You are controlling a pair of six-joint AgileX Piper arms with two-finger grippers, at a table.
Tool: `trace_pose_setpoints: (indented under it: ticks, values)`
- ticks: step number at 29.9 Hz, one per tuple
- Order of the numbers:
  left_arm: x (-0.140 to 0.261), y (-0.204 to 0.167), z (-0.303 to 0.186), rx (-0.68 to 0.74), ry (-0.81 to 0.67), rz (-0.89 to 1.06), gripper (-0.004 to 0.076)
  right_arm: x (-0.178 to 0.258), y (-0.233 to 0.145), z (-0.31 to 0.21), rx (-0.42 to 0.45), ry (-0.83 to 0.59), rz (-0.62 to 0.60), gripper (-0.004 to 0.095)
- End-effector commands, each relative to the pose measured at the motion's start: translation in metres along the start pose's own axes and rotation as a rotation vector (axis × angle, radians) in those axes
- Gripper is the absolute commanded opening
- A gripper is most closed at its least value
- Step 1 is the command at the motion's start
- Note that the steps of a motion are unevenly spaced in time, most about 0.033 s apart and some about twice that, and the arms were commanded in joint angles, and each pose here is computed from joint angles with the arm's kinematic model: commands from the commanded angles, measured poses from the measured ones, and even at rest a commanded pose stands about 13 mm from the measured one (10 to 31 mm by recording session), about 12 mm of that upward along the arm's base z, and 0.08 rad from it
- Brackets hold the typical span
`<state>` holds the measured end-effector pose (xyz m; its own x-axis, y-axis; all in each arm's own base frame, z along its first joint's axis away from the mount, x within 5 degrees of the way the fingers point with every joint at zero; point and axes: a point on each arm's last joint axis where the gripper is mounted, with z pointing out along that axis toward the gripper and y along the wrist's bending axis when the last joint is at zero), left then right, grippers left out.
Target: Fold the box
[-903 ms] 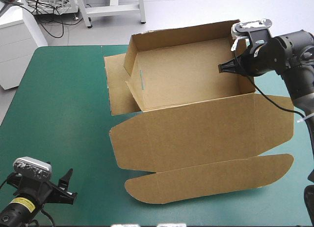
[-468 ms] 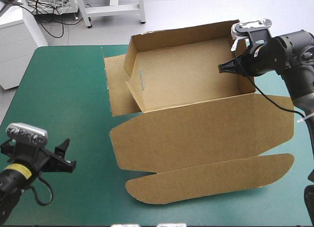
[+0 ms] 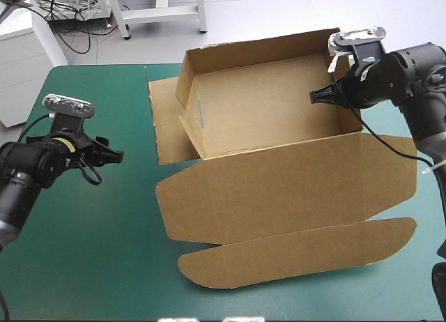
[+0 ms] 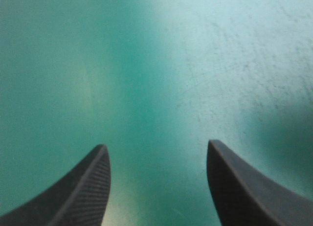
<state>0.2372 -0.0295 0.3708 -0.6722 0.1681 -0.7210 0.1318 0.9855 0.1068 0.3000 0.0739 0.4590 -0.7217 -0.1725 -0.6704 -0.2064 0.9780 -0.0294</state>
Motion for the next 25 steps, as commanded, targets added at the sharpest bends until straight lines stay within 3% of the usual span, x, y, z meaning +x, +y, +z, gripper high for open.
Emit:
trace_pose_setpoints:
  ticks: [1, 10, 19, 25]
  values:
    - [-0.018, 0.026, 0.012, 0.006, -0.049, -0.128, 0.0413, -0.001, -0.002, -0.025, -0.008, -0.059, 0.003, -0.002]
    - [-0.011, 0.063, 0.086, 0.361, -0.009, -0.365, 0.0413, -0.001, -0.002, -0.025, -0.007, -0.059, -0.002, -0.002]
    - [-0.011, 0.043, 0.145, 0.645, -0.038, -0.447, 0.0408, -0.001, -0.002, -0.025, -0.007, -0.059, -0.002, -0.002]
    - [-0.01, 0.004, 0.169, 0.776, 0.003, -0.41, 0.0409, -0.001, -0.002, -0.025, -0.002, -0.059, -0.007, -0.002]
